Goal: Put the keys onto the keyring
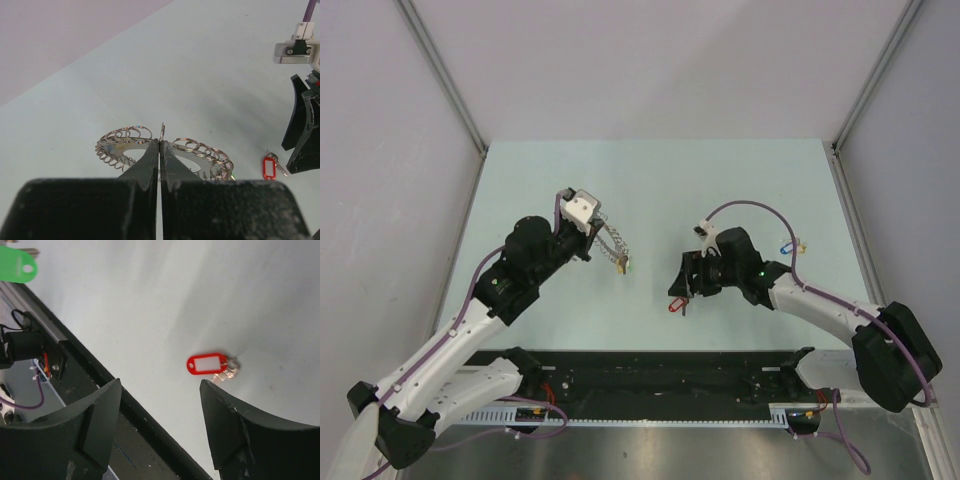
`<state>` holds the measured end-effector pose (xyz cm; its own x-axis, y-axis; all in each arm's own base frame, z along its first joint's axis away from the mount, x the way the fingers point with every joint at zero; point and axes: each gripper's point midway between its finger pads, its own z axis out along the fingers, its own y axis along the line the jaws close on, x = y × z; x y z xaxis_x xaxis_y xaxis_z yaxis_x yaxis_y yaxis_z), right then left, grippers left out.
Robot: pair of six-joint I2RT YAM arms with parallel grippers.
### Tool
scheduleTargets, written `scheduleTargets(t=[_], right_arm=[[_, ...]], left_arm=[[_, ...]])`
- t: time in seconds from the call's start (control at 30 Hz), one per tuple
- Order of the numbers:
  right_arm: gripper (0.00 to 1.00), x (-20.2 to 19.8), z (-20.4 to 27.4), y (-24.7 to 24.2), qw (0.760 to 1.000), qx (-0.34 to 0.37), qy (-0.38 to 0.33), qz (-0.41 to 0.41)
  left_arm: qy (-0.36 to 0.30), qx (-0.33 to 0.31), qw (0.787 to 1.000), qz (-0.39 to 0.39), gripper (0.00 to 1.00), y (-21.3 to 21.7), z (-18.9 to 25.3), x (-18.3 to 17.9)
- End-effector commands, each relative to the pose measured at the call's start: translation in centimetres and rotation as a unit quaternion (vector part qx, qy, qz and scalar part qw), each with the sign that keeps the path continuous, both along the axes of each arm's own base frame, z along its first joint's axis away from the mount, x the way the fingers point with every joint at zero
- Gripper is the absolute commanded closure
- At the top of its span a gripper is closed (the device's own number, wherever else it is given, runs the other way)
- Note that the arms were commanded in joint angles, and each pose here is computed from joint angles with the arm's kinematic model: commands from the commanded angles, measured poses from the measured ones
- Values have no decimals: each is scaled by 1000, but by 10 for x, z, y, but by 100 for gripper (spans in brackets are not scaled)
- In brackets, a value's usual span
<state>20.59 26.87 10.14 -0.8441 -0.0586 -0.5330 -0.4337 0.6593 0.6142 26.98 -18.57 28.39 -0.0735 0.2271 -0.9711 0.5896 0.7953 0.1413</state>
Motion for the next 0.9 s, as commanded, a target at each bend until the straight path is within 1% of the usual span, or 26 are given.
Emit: scheduleTargets(t=[0.0,0.33,0.5,0.53,0.6,0.83,0.87], right_arm=[[30,-10,-26,-27,997,-60,38,-38],[26,-18,-40,-9,995,-32,61,-71],[25,-19,-55,-4,992,-45,76,-86],[25,-17,-52,1,993,-36,71,-87],[25,-16,-58,3,992,-42,75,-93],[25,-18,-66,25,993,-23,79,-83],[23,-19,-67,29,994,-19,79,-79]], left_arm=[[-45,-22,999,-3,100,-3,27,5],[-45,-22,999,-2,100,-2,27,6],[-47,-23,999,-1,100,-2,28,5],[-46,-23,999,-1,100,-2,28,5],[-48,-23,999,-1,100,-2,29,5],[-49,-24,999,-1,100,-1,30,4],[-51,-25,998,-1,100,-1,31,4]])
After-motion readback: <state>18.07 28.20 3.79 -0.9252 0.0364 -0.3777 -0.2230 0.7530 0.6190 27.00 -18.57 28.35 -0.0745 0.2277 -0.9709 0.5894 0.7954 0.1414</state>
